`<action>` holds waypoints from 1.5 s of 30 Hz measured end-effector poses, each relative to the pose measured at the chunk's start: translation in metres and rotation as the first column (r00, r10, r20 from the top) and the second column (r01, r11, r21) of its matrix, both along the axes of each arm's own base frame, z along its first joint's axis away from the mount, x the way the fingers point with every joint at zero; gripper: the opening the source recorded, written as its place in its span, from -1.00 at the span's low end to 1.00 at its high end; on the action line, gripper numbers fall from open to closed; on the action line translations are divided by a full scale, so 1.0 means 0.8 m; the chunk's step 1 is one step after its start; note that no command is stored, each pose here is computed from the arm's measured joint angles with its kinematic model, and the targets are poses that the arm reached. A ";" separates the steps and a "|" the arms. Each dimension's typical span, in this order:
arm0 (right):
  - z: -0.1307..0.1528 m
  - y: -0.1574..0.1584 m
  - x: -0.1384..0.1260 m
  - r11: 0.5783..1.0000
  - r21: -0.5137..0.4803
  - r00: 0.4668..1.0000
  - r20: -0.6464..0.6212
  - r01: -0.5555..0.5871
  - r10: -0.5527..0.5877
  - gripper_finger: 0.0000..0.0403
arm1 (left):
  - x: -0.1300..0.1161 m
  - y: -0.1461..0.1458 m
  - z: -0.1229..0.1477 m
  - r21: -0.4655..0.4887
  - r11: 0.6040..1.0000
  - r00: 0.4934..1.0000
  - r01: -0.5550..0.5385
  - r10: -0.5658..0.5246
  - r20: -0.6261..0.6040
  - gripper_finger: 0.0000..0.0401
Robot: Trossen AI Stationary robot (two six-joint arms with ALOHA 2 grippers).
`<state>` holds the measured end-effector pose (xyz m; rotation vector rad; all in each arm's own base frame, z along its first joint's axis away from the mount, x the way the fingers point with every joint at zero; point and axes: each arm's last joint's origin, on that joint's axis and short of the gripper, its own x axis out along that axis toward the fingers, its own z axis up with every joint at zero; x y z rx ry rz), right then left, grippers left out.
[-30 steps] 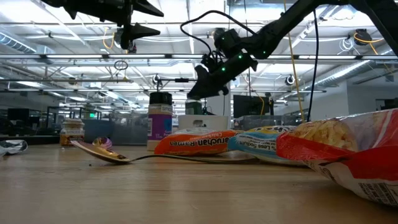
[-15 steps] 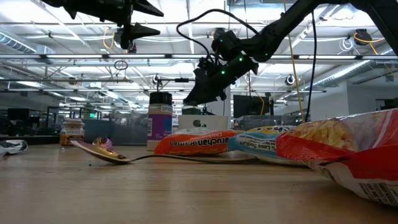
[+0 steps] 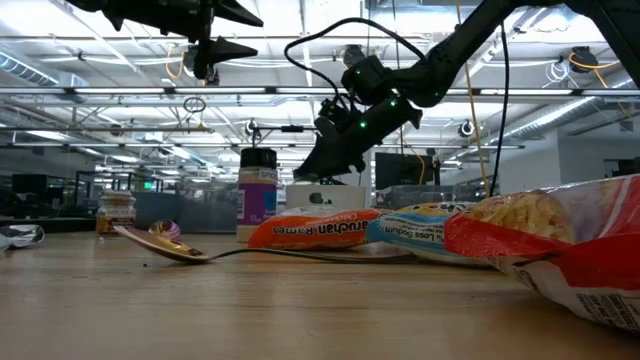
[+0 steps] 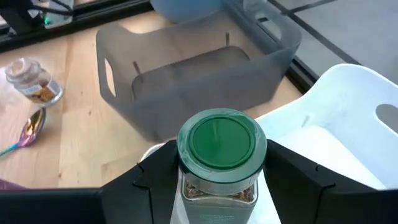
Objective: Pick & Place Food Item
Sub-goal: Put the green seasoning bottle into the white bin
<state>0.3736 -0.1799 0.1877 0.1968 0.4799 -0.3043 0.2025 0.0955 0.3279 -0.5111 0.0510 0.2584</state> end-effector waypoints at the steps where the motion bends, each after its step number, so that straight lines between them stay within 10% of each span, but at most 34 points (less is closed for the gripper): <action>1: 0.000 0.000 0.000 1.000 0.001 1.000 0.005 0.001 -0.001 -0.04 | 0.000 0.000 0.000 -0.002 1.000 1.000 0.000 0.000 0.000 0.23; 45: -0.001 0.003 0.000 0.991 0.096 0.994 0.067 -0.088 0.082 0.20 | 0.000 0.000 -0.003 -0.015 1.000 1.000 -0.001 0.000 -0.026 0.23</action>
